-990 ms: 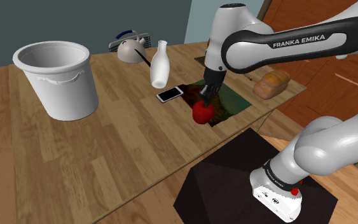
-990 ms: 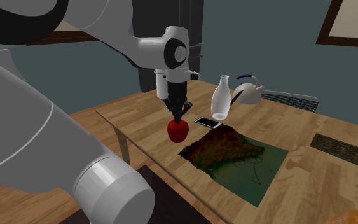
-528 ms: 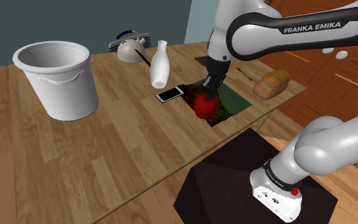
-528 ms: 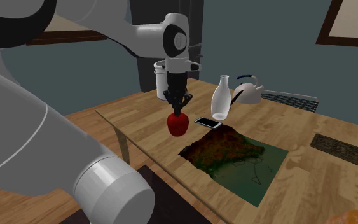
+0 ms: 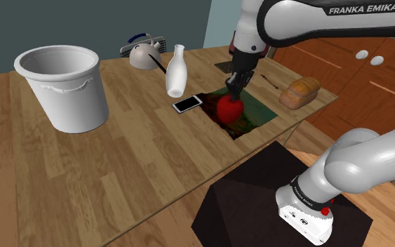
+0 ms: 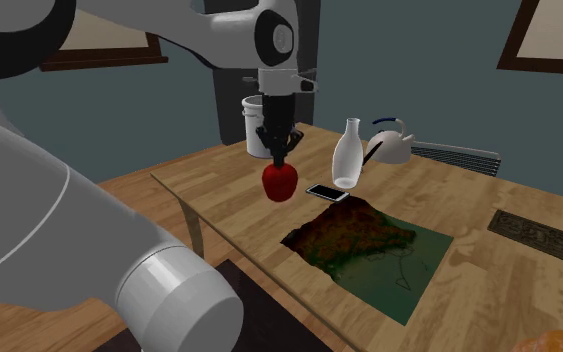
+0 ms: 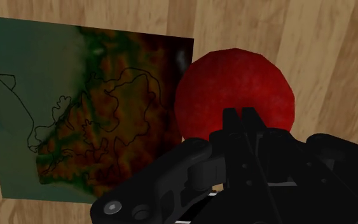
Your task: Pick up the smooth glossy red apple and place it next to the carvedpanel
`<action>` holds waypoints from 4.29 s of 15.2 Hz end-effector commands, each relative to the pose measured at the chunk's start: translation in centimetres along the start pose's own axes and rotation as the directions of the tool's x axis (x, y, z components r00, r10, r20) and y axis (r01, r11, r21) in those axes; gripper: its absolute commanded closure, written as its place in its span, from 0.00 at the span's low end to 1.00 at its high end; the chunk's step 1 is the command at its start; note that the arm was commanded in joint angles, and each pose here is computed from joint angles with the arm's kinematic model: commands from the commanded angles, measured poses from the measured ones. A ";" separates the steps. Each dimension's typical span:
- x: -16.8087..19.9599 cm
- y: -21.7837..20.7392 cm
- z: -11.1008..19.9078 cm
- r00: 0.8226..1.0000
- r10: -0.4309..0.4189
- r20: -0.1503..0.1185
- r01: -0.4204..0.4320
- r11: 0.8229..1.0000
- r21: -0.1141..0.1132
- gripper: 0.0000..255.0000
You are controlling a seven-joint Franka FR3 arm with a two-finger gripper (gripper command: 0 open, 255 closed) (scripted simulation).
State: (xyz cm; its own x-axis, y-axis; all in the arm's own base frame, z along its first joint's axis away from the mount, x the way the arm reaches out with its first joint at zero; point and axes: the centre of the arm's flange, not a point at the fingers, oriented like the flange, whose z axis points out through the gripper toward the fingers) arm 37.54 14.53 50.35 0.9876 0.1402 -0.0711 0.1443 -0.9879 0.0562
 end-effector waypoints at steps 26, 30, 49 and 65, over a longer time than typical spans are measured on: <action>5.5 17.6 -3.2 1.000 0.000 0.000 0.000 1.000 0.000 1.00; 7.2 22.5 -2.2 1.000 0.000 0.000 0.000 1.000 0.000 1.00; 15.3 45.7 2.5 1.000 0.000 0.000 0.000 1.000 0.000 1.00; 18.9 55.1 8.7 1.000 0.000 0.000 0.000 1.000 0.000 1.00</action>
State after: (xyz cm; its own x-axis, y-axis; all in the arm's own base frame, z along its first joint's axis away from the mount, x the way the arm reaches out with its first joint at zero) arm 63.63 -37.77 44.03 0.9875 0.1401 -0.0717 0.1442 -0.9880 0.0558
